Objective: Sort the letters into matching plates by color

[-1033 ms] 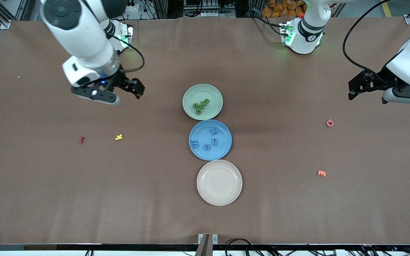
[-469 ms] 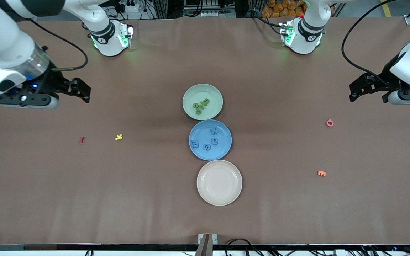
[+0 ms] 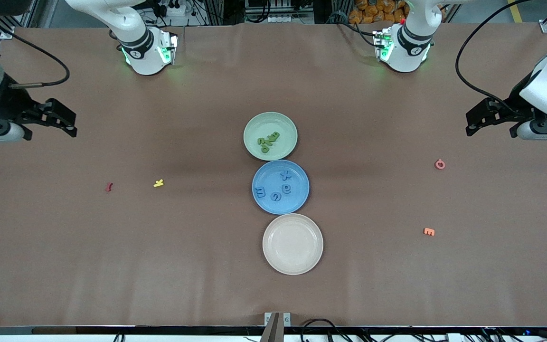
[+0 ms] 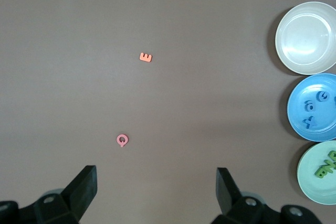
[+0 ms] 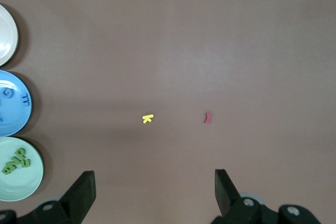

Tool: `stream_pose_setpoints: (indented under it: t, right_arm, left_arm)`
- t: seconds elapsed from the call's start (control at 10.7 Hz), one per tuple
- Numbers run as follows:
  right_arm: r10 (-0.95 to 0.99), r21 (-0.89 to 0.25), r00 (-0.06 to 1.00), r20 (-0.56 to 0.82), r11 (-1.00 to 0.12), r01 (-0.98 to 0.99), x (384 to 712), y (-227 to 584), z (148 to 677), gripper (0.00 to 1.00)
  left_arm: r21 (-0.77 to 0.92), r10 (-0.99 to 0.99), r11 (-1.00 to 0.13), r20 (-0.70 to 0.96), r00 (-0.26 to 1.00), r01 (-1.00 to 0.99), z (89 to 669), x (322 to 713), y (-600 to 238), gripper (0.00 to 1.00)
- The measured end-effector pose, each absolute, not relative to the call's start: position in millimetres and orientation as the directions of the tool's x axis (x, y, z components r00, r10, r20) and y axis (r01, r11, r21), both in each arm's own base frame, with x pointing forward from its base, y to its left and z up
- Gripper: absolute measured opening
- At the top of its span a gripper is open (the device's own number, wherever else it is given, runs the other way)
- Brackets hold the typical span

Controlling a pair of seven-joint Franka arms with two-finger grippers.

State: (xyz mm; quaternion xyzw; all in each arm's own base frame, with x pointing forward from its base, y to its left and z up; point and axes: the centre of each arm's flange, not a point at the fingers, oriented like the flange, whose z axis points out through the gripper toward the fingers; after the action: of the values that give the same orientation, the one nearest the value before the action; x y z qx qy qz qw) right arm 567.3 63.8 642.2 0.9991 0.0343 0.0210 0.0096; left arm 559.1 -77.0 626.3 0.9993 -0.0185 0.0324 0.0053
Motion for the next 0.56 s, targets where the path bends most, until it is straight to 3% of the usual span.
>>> stream_pose_setpoints:
  t: [0.38, 0.56]
  right_arm:
    - [0.073, 0.013, 0.997, 0.018, -0.997, 0.073, 567.7, 47.5, 638.4, 1.00]
    - [0.066, -0.043, 0.998, 0.012, -0.997, 0.067, 567.3, 47.8, 636.9, 1.00]
  left_arm:
    - [0.009, -0.034, -0.999, 0.063, 0.997, -0.034, 625.9, 559.2, -75.4, 1.00]
    - [0.009, -0.033, -0.999, 0.062, 0.998, -0.034, 625.9, 559.2, -75.1, 1.00]
